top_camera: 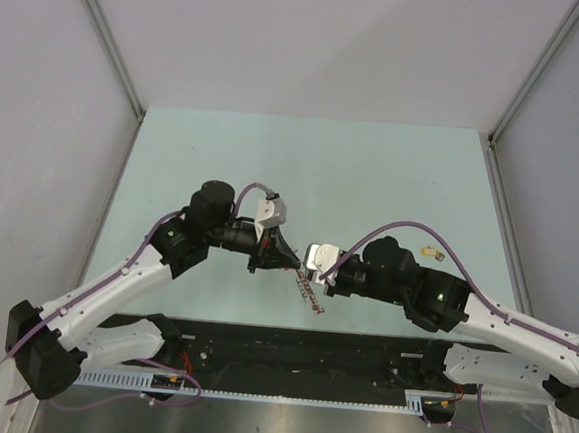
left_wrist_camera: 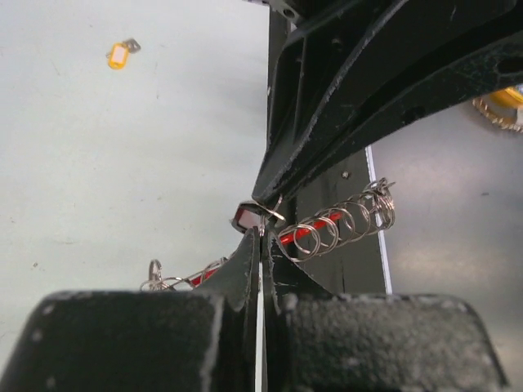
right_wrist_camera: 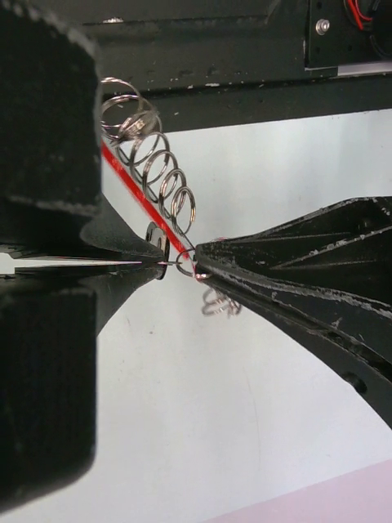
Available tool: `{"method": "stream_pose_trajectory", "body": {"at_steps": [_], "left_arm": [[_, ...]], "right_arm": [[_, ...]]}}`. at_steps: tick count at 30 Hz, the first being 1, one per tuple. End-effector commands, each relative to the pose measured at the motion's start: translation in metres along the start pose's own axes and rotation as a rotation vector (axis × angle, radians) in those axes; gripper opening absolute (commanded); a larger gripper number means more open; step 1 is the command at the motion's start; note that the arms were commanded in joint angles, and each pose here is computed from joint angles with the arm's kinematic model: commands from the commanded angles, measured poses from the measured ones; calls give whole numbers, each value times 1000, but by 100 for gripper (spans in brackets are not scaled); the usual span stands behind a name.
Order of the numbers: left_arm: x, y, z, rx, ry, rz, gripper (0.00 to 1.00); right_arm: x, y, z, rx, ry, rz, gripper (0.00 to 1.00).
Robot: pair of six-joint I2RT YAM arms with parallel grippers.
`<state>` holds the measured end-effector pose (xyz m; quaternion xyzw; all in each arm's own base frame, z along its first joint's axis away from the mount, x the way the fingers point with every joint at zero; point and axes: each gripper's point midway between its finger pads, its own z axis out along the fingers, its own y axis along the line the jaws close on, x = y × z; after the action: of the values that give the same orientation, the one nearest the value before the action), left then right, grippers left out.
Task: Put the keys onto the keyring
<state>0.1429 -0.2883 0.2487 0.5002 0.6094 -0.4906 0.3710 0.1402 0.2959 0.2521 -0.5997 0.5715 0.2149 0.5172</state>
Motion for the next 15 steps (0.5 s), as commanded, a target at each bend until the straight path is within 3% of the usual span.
{"method": "stream_pose_trajectory", "body": {"at_steps": [1,13,14,15], "left_arm": [[-29,0,-3,-23,-131,20,1],[-31,3,-4,-54,-187,12,1],[-31,9,-5,-93,-189,7,4],[-28,12,-5,-114,-187,4,14]], "right_arm": [[-2,8,-4,-10,-9,27,0],[-6,9,9,16,-49,43,0],[-5,2,8,51,-42,46,0],[-4,0,8,61,-38,45,0]]}}
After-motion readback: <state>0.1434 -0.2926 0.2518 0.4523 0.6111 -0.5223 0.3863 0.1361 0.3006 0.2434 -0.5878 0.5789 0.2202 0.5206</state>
